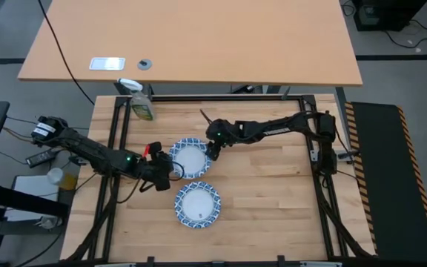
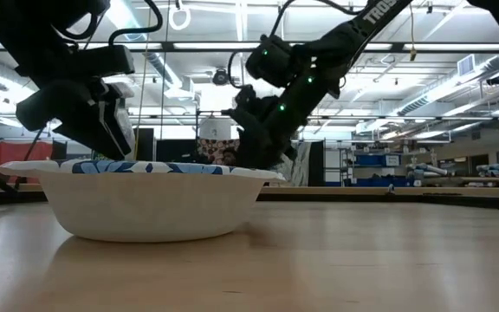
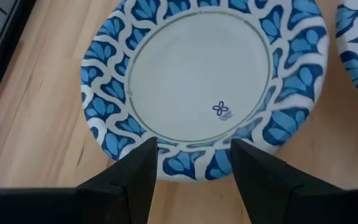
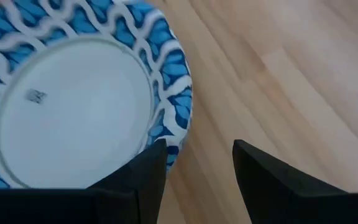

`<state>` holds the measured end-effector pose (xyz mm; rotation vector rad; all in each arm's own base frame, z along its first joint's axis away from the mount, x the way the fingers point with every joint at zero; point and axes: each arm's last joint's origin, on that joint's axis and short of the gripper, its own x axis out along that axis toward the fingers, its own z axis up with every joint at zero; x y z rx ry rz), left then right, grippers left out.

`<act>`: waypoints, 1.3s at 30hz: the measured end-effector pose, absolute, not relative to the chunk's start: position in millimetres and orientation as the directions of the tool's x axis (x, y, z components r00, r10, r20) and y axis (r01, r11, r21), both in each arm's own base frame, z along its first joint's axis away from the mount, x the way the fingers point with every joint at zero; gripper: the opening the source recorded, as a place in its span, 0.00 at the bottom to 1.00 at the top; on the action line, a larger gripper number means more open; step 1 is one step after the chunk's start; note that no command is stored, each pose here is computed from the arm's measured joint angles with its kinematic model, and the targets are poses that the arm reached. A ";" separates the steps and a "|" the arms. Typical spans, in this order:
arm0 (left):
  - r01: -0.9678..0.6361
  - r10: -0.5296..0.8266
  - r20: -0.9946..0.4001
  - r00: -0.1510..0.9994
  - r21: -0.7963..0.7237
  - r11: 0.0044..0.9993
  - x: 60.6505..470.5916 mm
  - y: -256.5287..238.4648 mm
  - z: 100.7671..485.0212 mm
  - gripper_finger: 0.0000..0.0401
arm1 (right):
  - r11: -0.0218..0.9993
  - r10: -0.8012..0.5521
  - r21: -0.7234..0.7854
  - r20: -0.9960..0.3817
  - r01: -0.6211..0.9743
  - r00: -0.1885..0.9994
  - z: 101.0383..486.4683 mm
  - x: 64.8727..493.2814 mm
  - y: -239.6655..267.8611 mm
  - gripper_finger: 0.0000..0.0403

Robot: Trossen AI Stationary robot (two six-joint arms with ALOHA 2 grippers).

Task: Nest bowls inside each other
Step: Stack the white bowl on top of the stacked white bowls

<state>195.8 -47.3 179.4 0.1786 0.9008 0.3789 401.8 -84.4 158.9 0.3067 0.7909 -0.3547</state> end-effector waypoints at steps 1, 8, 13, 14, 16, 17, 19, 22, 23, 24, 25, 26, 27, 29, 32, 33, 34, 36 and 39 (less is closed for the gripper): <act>-0.245 0.394 -0.728 0.560 0.309 0.919 195.7 -47.3 179.4 0.51 | 0.901 -0.195 0.135 -0.725 0.413 0.661 160.8 402.6 -83.6 0.48; -0.219 0.363 -0.706 0.609 0.290 0.932 194.9 -54.1 206.0 0.51 | 0.934 -0.182 0.087 -0.719 0.347 0.670 190.6 392.0 -71.7 0.48; -0.128 0.240 -0.705 0.667 0.209 0.969 192.0 -70.4 219.1 0.51 | 0.988 -0.109 -0.011 -0.756 0.153 0.646 205.2 384.1 -30.0 0.48; -0.097 0.189 -0.723 0.665 0.167 0.981 189.7 -76.8 216.8 0.51 | 0.992 -0.088 -0.014 -0.781 0.123 0.619 201.9 381.6 -19.5 0.48; -0.053 0.100 -0.765 0.636 0.085 0.995 186.3 -91.6 209.1 0.51 | 0.997 -0.056 -0.018 -0.813 0.071 0.579 193.6 375.9 2.9 0.48; -0.032 0.059 -0.784 0.618 0.050 0.998 184.3 -99.8 205.1 0.51 | 0.998 -0.052 -0.023 -0.823 0.059 0.566 188.6 372.3 14.1 0.48; -0.014 0.011 -0.799 0.601 0.003 1.000 177.9 -117.2 199.3 0.51 | 0.997 -0.071 -0.052 -0.840 0.051 0.538 176.2 363.1 36.2 0.48; 0.011 -0.044 -0.810 0.585 -0.046 0.999 171.3 -142.5 188.5 0.51 | 0.996 -0.087 -0.073 -0.839 0.047 0.538 161.9 351.0 65.5 0.48; 0.013 -0.045 -0.815 0.578 -0.046 0.999 169.6 -149.2 183.3 0.51 | 0.997 -0.081 -0.071 -0.830 0.040 0.552 158.9 348.4 74.1 0.48; 0.008 -0.035 -0.814 0.580 -0.037 0.999 168.9 -155.1 178.2 0.51 | 0.997 -0.076 -0.069 -0.818 0.033 0.570 155.9 345.9 81.8 0.48; -0.001 -0.021 -0.809 0.588 -0.027 1.000 169.3 -160.1 173.2 0.51 | 0.998 -0.065 -0.062 -0.803 0.025 0.593 152.2 343.4 88.2 0.48; -0.005 -0.006 -0.807 0.591 -0.011 1.000 170.5 -163.9 167.8 0.51 | 0.998 -0.056 -0.058 -0.783 0.017 0.620 148.9 341.4 93.5 0.48; -0.007 0.010 -0.808 0.589 0.007 1.000 172.1 -166.6 162.0 0.51 | 0.998 -0.049 -0.056 -0.761 0.010 0.647 145.6 339.3 98.4 0.48; -0.011 0.033 -0.812 0.583 0.032 0.999 176.3 -169.1 152.7 0.51 | 0.999 -0.039 -0.049 -0.724 0.005 0.689 140.2 335.1 104.9 0.48; -0.033 0.057 -0.813 0.579 0.047 0.998 183.2 -170.5 141.6 0.51 | 0.999 -0.030 -0.033 -0.709 0.009 0.704 132.9 328.1 110.0 0.48; -0.037 0.068 -0.819 0.570 0.057 0.998 184.3 -170.6 137.6 0.51 | 1.000 -0.026 -0.025 -0.704 0.011 0.709 130.1 325.4 111.1 0.48; -0.038 0.074 -0.819 0.568 0.064 0.997 185.1 -171.3 134.6 0.51 | 1.000 -0.020 -0.013 -0.692 0.015 0.721 127.5 322.9 112.3 0.48; -0.045 0.087 -0.801 0.592 0.074 0.996 188.1 -173.8 130.8 0.51 | 1.000 -0.005 0.008 -0.650 0.013 0.760 123.6 318.5 115.0 0.48; -0.047 0.118 -0.765 0.633 0.114 0.992 190.3 -177.7 127.1 0.51 | 0.999 0.020 0.038 -0.590 0.003 0.807 120.2 313.4 117.0 0.48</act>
